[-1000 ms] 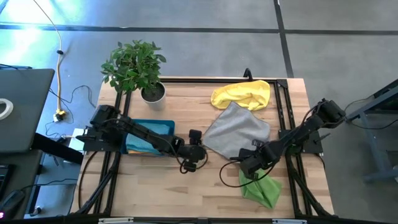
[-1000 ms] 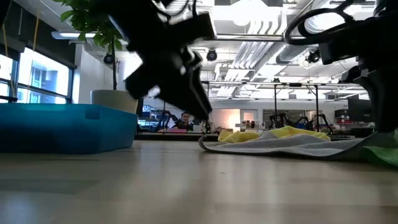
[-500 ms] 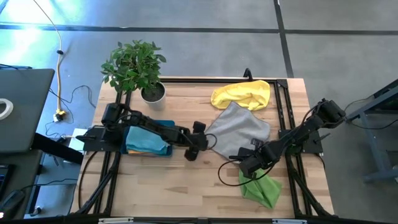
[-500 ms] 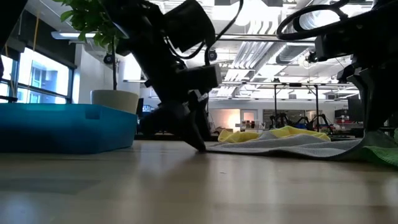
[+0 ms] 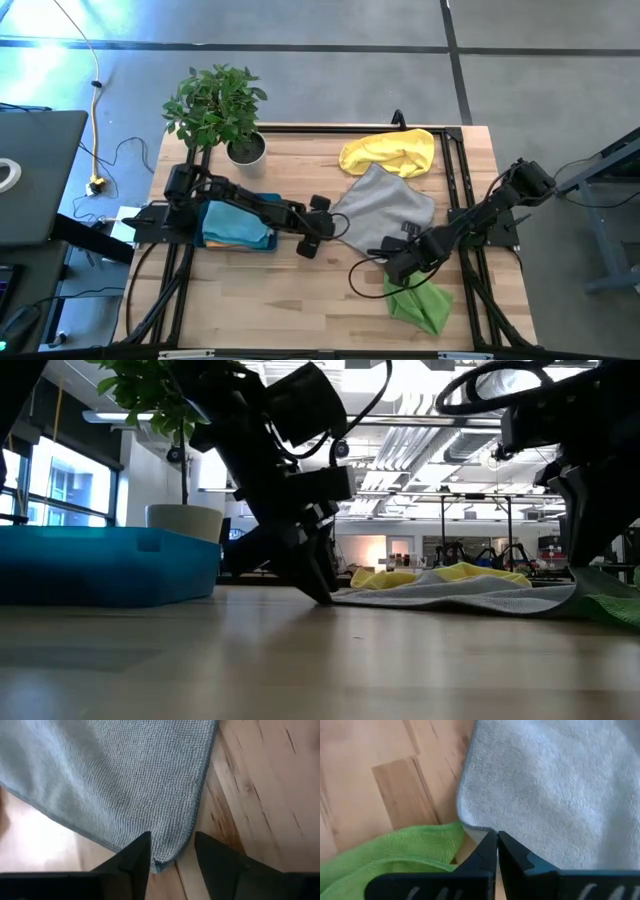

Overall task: Fold microfiber towels
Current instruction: Fold the gray towel on the table

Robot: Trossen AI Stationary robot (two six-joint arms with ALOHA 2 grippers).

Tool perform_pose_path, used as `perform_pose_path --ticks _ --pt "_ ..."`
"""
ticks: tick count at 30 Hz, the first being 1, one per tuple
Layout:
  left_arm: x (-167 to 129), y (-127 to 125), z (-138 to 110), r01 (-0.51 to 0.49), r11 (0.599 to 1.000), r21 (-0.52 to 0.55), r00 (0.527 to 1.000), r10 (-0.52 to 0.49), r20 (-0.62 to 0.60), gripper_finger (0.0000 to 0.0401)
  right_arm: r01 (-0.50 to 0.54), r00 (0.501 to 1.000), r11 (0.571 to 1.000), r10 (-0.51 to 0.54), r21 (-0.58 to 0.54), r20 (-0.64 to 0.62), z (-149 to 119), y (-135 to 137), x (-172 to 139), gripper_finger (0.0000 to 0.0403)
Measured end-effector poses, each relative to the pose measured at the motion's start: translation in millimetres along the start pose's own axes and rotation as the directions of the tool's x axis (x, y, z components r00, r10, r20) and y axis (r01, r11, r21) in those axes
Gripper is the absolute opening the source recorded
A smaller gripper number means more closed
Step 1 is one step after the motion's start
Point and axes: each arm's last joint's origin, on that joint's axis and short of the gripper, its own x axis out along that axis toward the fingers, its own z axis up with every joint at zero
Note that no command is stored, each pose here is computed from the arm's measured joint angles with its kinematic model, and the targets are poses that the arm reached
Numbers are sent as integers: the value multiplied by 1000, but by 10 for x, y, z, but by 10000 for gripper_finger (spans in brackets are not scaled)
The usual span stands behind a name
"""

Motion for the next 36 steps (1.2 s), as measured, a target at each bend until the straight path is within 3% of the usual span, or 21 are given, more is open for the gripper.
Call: perform_pose_path --ticks 5,9,17,30,36 --pt "15 25 -25 99 992 -77 995 -97 18 70 -22 999 1000 23 -20 23 23 23 -1 0" --pt "7 -24 -18 118 986 -118 993 -117 16 9 -23 999 999 24 -22 24 24 24 -1 0" --pt "-219 -203 58 -7 992 -128 999 3 -33 2 -20 1000 998 21 -63 21 49 34 -45 0" --pt "-1100 -389 540 -123 958 -259 990 136 33 0 95 993 984 -83 -151 85 228 113 -568 0" --pt "-1640 -392 781 -281 917 -283 956 293 3 0 164 978 972 -138 -169 156 330 141 -963 0"
